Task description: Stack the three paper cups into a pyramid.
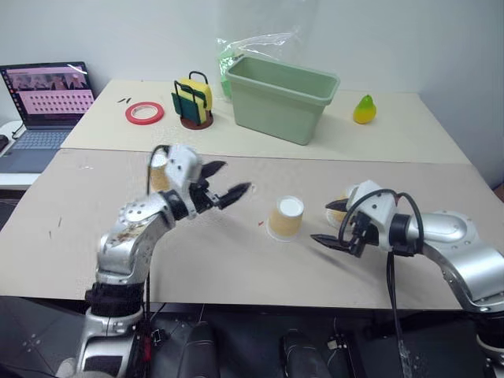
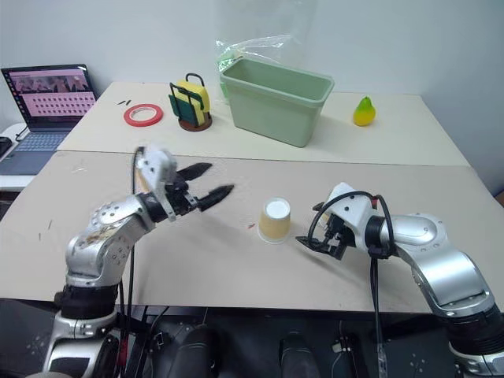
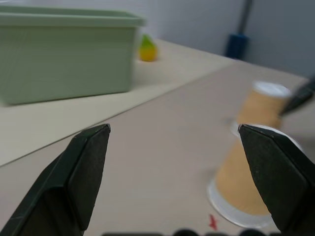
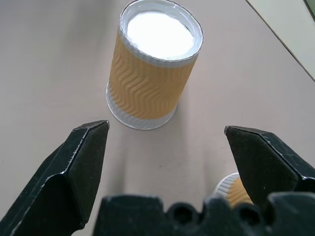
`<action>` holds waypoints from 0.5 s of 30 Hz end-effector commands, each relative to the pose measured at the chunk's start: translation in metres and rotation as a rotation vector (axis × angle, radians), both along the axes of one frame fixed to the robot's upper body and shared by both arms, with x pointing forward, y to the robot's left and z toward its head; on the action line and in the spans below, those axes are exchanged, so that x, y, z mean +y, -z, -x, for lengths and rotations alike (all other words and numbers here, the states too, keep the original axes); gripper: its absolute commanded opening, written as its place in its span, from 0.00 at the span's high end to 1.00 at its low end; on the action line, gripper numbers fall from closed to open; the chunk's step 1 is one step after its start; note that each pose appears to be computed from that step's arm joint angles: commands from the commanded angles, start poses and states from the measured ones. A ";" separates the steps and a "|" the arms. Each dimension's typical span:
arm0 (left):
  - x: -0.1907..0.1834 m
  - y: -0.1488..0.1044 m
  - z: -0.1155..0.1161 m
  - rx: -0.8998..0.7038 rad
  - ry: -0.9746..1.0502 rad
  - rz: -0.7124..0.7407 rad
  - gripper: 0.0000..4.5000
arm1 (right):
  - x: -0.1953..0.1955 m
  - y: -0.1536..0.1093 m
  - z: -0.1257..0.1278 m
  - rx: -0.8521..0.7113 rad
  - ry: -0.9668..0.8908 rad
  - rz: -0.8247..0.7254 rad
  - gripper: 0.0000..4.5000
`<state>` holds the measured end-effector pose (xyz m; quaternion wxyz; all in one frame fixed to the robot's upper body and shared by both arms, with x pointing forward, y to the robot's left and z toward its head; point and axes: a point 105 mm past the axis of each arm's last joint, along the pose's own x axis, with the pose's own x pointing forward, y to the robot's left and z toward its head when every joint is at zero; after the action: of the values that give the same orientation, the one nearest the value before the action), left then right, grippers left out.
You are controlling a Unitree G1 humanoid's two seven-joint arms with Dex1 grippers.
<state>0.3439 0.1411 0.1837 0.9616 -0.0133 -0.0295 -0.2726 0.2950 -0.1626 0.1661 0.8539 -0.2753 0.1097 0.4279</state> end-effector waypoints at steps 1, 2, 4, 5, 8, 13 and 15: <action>0.055 0.015 0.005 0.006 -0.425 -0.032 0.01 | -0.005 -0.017 -0.001 -0.070 0.001 -0.001 0.00; 0.066 0.024 0.007 0.026 -0.504 -0.037 0.01 | -0.004 -0.016 -0.001 -0.067 -0.002 -0.003 0.00; 0.083 0.036 0.010 0.055 -0.602 -0.061 0.01 | -0.001 -0.016 -0.001 -0.065 -0.008 -0.010 0.00; 0.088 0.042 0.009 0.071 -0.615 -0.068 0.01 | 0.000 -0.016 -0.001 -0.064 -0.012 -0.014 0.00; 0.098 0.048 0.003 0.082 -0.618 -0.083 0.01 | 0.003 -0.016 -0.001 -0.065 -0.021 -0.021 0.00; 0.101 0.040 -0.022 0.045 -0.543 -0.111 0.01 | 0.003 -0.018 -0.002 -0.069 -0.021 -0.023 0.00; 0.100 0.037 -0.031 0.035 -0.510 -0.116 0.01 | 0.003 -0.018 -0.001 -0.070 -0.021 -0.023 0.00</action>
<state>0.3680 0.2462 0.1322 0.9988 0.0388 0.0307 0.0003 0.2969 -0.1621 0.1695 0.8565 -0.2677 0.1024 0.4293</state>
